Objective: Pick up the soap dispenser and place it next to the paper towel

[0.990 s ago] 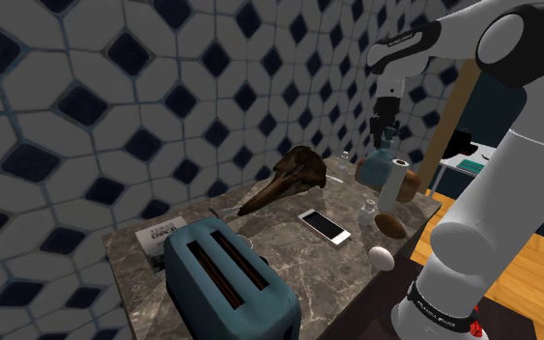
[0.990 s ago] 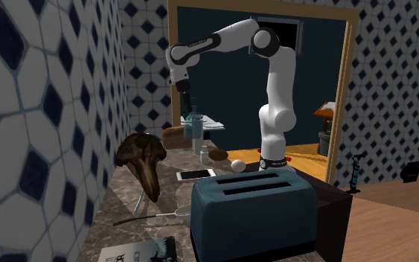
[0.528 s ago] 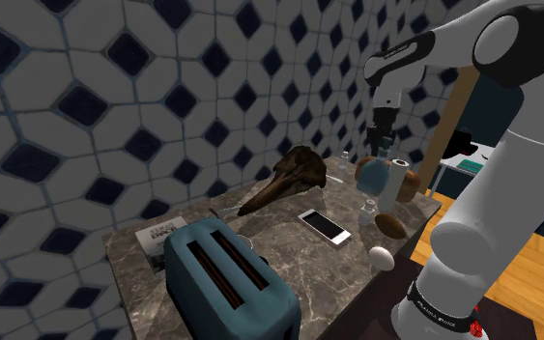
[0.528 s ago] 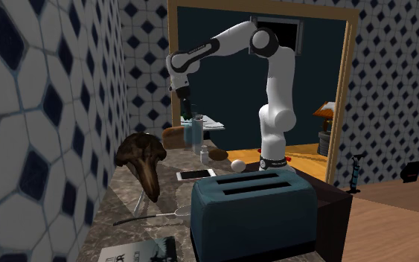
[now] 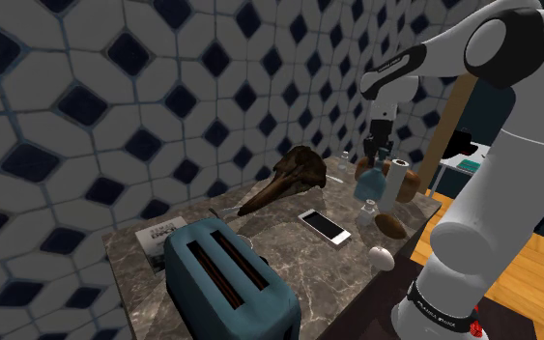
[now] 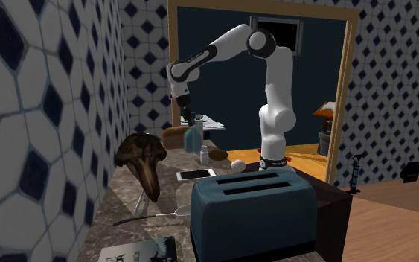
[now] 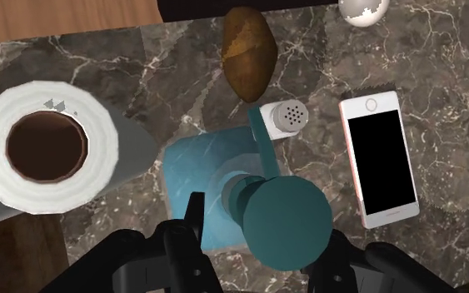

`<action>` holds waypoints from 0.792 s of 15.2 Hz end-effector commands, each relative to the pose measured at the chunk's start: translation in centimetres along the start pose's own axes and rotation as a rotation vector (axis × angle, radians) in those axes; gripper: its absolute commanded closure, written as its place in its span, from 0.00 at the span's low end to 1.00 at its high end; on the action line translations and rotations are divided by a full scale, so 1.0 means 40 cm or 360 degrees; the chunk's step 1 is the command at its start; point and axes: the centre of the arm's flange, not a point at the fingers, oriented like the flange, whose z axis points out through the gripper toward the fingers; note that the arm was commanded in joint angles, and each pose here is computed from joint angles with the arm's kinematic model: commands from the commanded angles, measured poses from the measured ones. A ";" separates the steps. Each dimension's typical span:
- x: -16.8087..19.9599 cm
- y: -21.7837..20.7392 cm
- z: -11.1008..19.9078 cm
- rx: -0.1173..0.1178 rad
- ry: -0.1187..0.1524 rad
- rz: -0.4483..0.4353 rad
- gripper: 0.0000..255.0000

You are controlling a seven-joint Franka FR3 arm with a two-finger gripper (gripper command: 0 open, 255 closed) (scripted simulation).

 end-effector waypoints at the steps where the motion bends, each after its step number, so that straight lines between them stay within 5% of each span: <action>1: 0.007 0.003 0.023 0.0000 0.0001 0.0000 1.00; 12: 0.021 0.009 0.067 0.0000 0.0001 0.0000 1.00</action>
